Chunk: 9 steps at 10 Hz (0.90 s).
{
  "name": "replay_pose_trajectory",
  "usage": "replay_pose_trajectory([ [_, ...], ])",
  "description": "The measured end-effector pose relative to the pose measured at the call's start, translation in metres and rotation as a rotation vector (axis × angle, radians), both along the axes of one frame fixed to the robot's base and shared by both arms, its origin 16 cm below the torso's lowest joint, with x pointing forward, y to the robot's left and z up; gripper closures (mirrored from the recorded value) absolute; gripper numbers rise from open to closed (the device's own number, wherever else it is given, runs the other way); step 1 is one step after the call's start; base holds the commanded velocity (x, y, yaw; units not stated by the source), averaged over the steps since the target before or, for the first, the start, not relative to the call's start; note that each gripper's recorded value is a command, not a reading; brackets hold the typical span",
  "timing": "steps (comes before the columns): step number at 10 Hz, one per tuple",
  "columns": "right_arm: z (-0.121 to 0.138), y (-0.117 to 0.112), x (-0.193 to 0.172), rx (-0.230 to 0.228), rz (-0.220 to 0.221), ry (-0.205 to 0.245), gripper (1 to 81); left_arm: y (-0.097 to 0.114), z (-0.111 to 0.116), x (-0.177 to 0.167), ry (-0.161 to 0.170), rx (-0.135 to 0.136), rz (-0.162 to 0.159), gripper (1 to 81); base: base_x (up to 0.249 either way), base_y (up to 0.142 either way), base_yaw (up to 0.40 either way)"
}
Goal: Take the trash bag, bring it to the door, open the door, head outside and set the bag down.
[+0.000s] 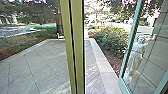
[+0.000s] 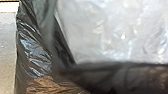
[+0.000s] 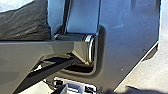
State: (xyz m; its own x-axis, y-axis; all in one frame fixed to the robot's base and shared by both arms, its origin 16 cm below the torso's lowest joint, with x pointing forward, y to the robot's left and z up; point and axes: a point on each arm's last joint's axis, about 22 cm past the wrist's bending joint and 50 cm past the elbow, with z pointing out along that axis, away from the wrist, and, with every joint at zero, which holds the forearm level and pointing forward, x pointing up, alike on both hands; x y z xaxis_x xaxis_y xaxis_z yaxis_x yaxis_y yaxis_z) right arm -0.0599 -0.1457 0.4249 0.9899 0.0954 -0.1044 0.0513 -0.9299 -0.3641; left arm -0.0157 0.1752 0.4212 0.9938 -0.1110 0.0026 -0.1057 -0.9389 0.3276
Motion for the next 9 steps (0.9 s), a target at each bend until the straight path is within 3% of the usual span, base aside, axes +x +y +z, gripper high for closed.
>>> replay_pose_trajectory([
  [5,0.000,0.000,0.003,-0.001,-0.001,-0.005,1.0,0.006,-0.001,-0.002,0.002,0.010,0.000,81.1,0.000,-0.091,0.000],
  [6,-0.002,-0.009,0.004,-0.014,-0.001,-0.007,1.0,-0.010,0.001,0.000,-0.001,-0.013,0.001,81.1,0.000,-0.093,0.000],
  [7,0.000,0.005,0.000,0.002,-0.004,-0.002,1.0,-0.011,0.001,0.001,-0.003,-0.014,0.001,81.1,0.000,-0.096,0.000],
  [9,-0.001,-0.003,-0.001,-0.007,-0.003,-0.001,1.0,0.003,0.000,0.000,-0.002,0.005,0.000,81.1,0.000,-0.112,0.000],
])
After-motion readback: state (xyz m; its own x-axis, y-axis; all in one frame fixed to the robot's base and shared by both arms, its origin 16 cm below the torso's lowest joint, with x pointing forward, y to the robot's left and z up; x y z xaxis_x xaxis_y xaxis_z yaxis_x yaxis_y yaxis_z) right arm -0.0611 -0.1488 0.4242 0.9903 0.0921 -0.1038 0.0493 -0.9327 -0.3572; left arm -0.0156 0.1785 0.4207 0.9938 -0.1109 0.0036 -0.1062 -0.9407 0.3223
